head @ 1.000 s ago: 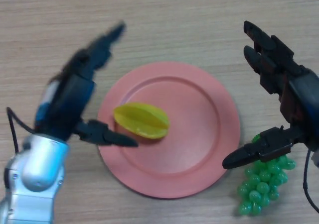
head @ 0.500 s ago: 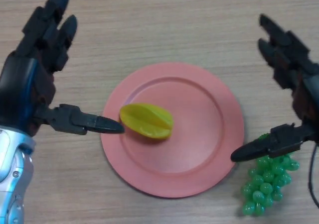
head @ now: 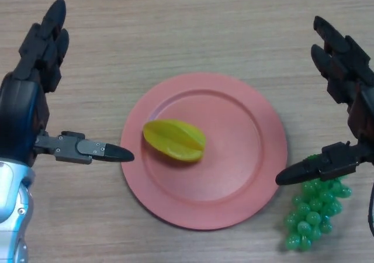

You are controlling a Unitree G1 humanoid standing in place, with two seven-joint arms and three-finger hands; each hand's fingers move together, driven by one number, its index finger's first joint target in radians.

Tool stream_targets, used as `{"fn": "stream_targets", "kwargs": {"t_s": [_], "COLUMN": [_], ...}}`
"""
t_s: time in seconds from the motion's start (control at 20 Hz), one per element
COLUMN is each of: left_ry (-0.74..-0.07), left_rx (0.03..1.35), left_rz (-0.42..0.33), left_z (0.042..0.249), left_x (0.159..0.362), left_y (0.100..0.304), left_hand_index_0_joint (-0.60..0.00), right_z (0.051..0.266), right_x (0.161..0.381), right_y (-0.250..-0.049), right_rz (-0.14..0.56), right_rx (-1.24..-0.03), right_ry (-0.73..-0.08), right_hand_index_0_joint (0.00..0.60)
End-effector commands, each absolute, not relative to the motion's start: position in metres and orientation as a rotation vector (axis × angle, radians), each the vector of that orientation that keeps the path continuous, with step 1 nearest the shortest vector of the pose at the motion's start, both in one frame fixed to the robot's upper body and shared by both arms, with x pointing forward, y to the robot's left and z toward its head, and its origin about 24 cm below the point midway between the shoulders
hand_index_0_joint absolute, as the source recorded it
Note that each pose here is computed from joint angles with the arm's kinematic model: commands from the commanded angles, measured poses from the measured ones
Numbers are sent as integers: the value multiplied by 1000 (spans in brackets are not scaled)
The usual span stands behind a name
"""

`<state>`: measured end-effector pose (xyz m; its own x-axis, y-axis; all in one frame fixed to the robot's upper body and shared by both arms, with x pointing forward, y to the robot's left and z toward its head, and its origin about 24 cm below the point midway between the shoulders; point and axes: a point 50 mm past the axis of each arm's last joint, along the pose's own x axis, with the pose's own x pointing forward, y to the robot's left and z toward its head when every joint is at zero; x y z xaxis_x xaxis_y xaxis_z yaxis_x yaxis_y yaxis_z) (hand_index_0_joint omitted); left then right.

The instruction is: Pick up the yellow starfruit and place it on the plate

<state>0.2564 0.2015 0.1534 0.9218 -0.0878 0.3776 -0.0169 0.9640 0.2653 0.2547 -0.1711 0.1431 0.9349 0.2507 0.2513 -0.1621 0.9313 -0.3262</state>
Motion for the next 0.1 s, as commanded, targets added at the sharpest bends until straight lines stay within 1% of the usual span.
{"fn": "stream_targets", "kwargs": {"t_s": [0.05, 0.1], "left_ry": [-642, -647], "left_rx": [407, 417], "left_rz": [12, 11], "left_z": [195, 195], "left_x": [246, 246], "left_y": [218, 220], "left_hand_index_0_joint": [0, 0], "right_z": [175, 177], "right_x": [248, 249], "right_y": [-169, -168], "right_rz": [229, 227], "right_rx": [-310, -307], "right_ry": [-518, -538], "right_hand_index_0_joint": [0, 0]}}
